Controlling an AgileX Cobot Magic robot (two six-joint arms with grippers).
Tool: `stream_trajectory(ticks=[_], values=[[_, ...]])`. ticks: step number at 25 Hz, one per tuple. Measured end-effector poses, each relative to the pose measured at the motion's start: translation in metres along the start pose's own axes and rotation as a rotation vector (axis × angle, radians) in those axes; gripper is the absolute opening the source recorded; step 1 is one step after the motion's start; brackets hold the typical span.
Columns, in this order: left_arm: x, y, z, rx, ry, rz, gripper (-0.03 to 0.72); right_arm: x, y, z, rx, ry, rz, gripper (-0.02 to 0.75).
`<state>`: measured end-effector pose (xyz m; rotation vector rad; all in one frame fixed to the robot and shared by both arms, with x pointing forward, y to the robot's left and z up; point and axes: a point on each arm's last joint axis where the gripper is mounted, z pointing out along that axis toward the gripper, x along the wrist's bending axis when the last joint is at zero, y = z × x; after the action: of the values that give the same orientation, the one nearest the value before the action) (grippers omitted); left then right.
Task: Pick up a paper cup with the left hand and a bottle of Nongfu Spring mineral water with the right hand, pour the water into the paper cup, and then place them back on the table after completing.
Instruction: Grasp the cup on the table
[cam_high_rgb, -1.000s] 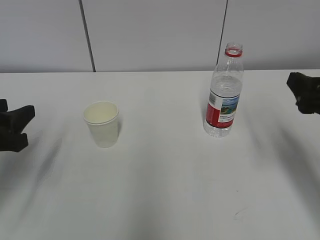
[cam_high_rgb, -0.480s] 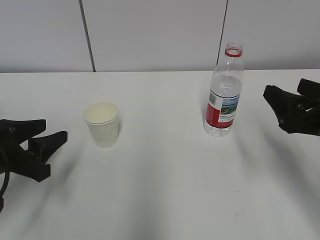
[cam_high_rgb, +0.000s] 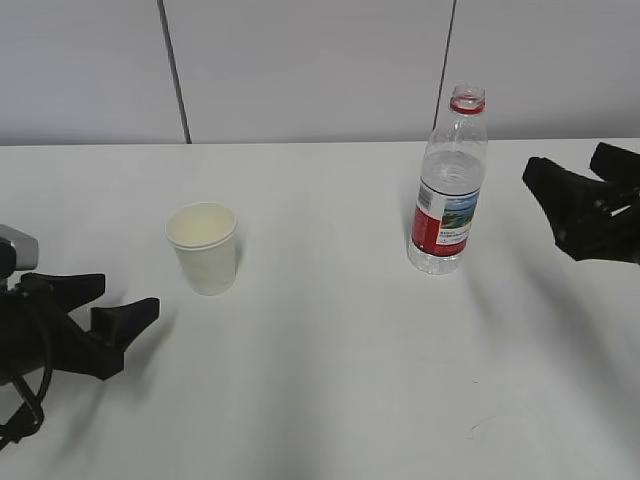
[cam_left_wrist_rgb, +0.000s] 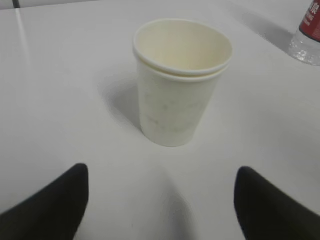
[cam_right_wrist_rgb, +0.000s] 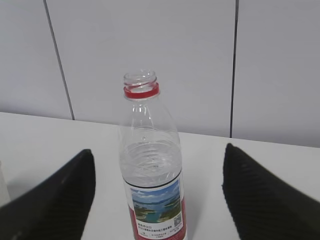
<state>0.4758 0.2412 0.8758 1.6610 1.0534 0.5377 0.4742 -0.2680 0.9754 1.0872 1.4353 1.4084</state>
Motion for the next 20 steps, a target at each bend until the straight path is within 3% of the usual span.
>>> stream_trajectory(ticks=[5,20], values=[[-0.002,0.004,0.022,-0.019,-0.035,0.023,0.597,0.000,0.000,0.000,-0.003,0.000,0.000,0.586],[-0.005,0.006,0.103,-0.090,-0.042,0.028,0.594,0.000,0.000,0.000,-0.002,0.004,-0.002,0.586]])
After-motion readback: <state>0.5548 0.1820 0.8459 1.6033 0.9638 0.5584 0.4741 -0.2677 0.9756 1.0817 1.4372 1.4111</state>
